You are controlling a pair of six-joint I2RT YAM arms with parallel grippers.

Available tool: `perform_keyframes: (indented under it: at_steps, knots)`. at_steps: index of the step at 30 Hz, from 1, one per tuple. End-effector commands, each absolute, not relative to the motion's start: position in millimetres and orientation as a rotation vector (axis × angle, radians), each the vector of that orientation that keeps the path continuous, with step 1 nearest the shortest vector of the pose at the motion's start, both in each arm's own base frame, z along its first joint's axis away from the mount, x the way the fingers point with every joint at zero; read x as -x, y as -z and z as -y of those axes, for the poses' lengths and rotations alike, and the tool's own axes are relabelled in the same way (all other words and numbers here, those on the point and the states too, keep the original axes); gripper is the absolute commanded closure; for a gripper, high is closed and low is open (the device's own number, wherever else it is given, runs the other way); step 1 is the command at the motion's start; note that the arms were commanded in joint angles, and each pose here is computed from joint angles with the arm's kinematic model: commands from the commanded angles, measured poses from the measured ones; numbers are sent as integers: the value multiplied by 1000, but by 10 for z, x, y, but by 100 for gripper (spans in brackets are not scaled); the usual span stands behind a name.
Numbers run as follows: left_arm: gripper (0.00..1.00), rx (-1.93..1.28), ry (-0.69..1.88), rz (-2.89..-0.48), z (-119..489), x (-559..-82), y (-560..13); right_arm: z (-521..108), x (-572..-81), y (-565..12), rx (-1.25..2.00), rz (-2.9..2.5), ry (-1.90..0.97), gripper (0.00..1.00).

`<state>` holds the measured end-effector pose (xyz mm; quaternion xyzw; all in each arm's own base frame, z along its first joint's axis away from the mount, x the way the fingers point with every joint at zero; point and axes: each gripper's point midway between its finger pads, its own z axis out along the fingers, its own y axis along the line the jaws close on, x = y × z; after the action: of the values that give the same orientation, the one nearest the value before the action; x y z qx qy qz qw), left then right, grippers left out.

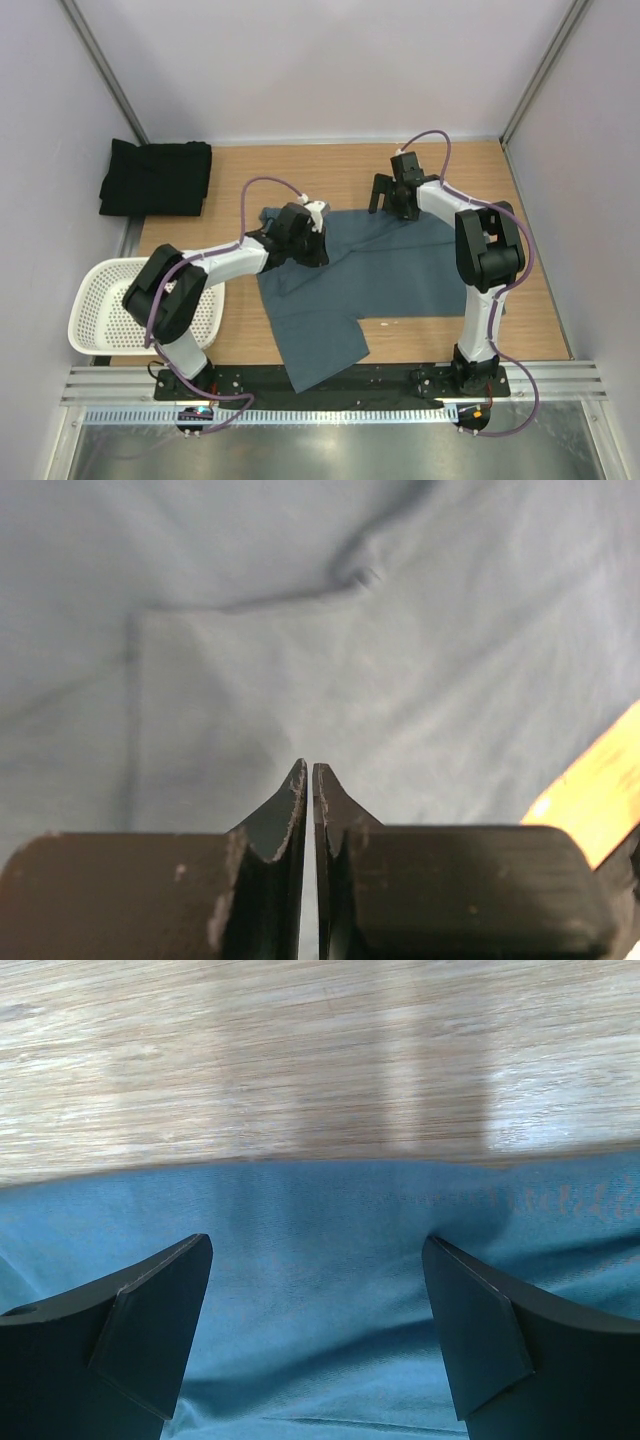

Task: Fold and stack the t-shirts
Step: Fold the tshirt

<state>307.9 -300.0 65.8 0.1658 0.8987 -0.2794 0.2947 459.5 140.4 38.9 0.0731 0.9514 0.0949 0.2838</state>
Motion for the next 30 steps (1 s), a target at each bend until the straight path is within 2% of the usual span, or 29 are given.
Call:
perform_keyframes:
  at_steps: [1,6,10,13,23,30]
  knots:
    - [95,-539,766,-2342,3121,-2949,-694,-1375,-4719,-516,-194,-2497,-227,8]
    - [90,-509,719,-2317,3098,-2999,-767,-1361,-4670,-531,-184,-2502,-224,8]
    - [68,-459,644,-2270,3031,-3182,-900,-1369,-4639,-573,-170,-2499,-236,8]
    - [61,-399,632,-2278,3000,-3289,-903,-1382,-4628,-638,-153,-2488,-250,8]
    - [56,-217,607,-2303,2695,-3502,-808,-1388,-4569,-733,-108,-2481,-250,8]
    - [57,-190,686,-2344,2737,-3498,-648,-1395,-4548,-703,-97,-2490,-246,8]
